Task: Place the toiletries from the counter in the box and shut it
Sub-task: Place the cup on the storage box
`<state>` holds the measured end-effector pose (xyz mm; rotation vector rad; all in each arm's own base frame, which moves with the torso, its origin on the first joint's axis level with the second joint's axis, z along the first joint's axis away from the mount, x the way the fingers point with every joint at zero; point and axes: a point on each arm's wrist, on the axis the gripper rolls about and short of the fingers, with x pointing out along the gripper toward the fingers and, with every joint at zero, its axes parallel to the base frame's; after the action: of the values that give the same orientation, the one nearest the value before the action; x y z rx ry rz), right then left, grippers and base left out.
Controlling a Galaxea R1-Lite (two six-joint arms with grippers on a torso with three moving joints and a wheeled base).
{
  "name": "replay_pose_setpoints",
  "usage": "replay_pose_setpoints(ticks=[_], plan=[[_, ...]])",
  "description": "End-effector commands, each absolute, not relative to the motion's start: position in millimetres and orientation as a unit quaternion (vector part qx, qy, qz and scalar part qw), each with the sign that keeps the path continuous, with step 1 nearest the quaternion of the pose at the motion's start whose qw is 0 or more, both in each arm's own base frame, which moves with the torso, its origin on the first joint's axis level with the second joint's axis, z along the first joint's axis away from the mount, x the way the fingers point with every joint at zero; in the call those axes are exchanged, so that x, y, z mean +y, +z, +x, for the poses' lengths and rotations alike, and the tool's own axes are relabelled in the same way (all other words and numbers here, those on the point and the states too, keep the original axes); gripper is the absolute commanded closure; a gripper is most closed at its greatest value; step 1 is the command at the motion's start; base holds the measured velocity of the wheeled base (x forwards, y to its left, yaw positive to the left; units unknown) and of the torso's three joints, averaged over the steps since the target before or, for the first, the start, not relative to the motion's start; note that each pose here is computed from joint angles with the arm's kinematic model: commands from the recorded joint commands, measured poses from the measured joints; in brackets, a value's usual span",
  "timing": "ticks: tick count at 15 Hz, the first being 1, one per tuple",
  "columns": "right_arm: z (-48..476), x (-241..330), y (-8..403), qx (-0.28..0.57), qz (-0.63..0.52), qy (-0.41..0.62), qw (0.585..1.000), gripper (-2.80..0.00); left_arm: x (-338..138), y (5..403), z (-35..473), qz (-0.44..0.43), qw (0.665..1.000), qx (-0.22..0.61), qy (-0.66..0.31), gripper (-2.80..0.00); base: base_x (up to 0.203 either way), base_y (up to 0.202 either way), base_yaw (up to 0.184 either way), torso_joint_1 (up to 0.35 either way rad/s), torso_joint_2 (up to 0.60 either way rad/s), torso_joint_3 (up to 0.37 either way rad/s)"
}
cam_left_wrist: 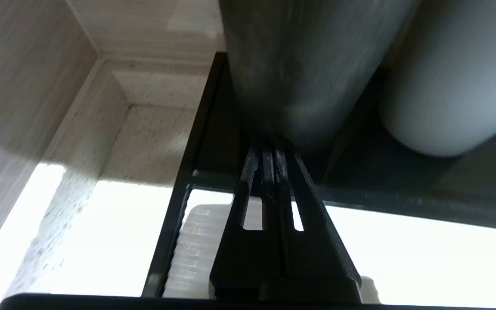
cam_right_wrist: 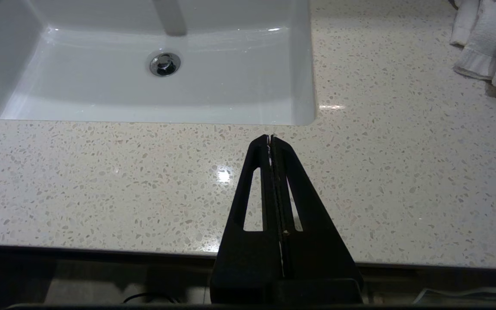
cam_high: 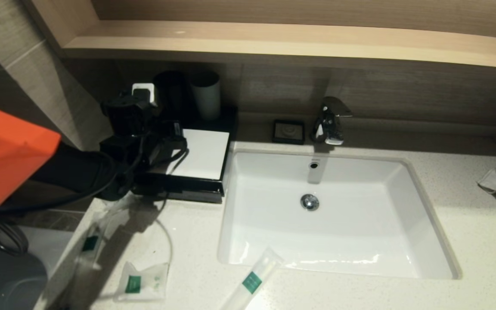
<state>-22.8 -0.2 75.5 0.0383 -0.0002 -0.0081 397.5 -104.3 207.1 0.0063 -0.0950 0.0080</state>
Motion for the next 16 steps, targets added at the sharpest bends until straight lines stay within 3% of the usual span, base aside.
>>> replay_pose_setpoints(ticks=[1,16], plan=[[-22.8,-0.2,75.5,0.0,0.019,-0.004,1.0,0.0,-106.4,203.7,405.5,0.003,0.999,-0.049,0.005,0.0,0.0,0.0,0.0,0.0,0.0,0.0],[-22.8,-0.1,75.5,0.0,0.019,-0.005,1.0,0.0,-108.6,207.3,413.4,0.001,0.998,-0.055,0.006,0.0,0.0,0.0,0.0,0.0,0.0,0.0]])
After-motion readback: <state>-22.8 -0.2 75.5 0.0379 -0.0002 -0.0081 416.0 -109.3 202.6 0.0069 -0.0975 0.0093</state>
